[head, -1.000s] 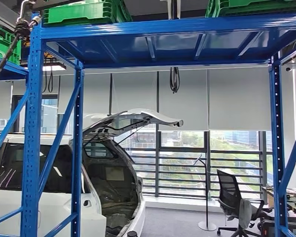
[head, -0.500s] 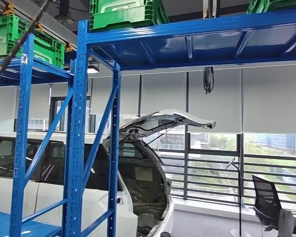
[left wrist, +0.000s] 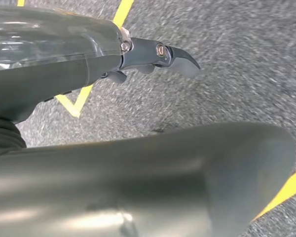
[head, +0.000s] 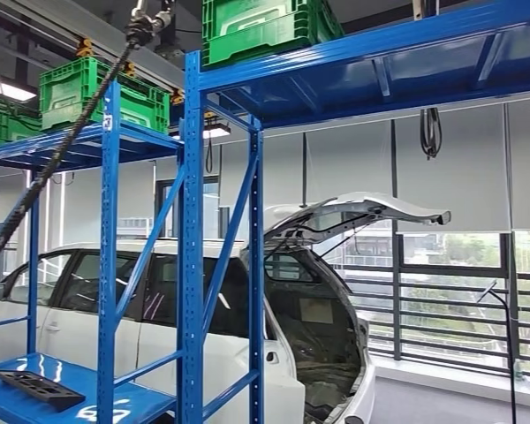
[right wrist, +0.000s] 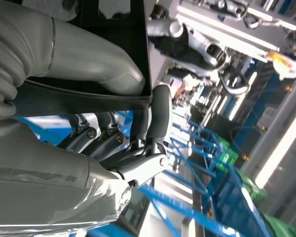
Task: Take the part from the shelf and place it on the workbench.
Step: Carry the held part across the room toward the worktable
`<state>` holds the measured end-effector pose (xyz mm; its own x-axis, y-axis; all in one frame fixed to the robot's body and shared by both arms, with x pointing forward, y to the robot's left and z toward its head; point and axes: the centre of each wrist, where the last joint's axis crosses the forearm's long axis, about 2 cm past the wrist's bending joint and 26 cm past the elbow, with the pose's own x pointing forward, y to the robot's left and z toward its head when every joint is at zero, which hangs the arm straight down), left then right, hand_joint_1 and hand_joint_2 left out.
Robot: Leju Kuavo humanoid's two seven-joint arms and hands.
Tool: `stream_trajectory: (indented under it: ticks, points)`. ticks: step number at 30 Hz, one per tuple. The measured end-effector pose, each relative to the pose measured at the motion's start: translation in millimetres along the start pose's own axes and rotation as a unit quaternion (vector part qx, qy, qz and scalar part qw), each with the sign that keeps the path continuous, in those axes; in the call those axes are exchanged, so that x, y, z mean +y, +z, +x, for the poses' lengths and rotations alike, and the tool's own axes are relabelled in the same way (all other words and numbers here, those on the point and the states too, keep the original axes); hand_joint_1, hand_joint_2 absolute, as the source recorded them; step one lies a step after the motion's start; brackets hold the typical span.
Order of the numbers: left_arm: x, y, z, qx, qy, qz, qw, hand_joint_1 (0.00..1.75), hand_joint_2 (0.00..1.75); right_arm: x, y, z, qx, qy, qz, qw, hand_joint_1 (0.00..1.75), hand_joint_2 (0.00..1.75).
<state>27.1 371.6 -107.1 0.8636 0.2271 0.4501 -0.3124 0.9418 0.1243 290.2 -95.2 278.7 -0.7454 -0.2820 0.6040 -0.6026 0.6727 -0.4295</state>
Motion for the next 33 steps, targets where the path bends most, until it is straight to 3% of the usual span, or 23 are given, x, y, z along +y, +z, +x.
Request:
stream_trajectory:
  ticks: [19,28,33]
  points:
    - [-13.2,2.3,-5.3,-0.001,0.006,-0.003,1.0,0.0,0.0,10.3,23.7,-1.0,0.012,0.003,-0.007,1.0,1.75,1.75]
    - [-9.0,0.9,-2.1,-0.01,-0.017,-0.012,1.0,0.0,0.0,3.0,20.6,8.3,-0.013,0.024,-0.028,0.999,1.75,1.75]
    - [-4.8,-1.2,3.4,-0.019,-0.026,-0.013,0.999,0.0,0.0,-6.5,5.2,19.7,-0.044,0.042,-0.038,0.997,1.75,1.75]
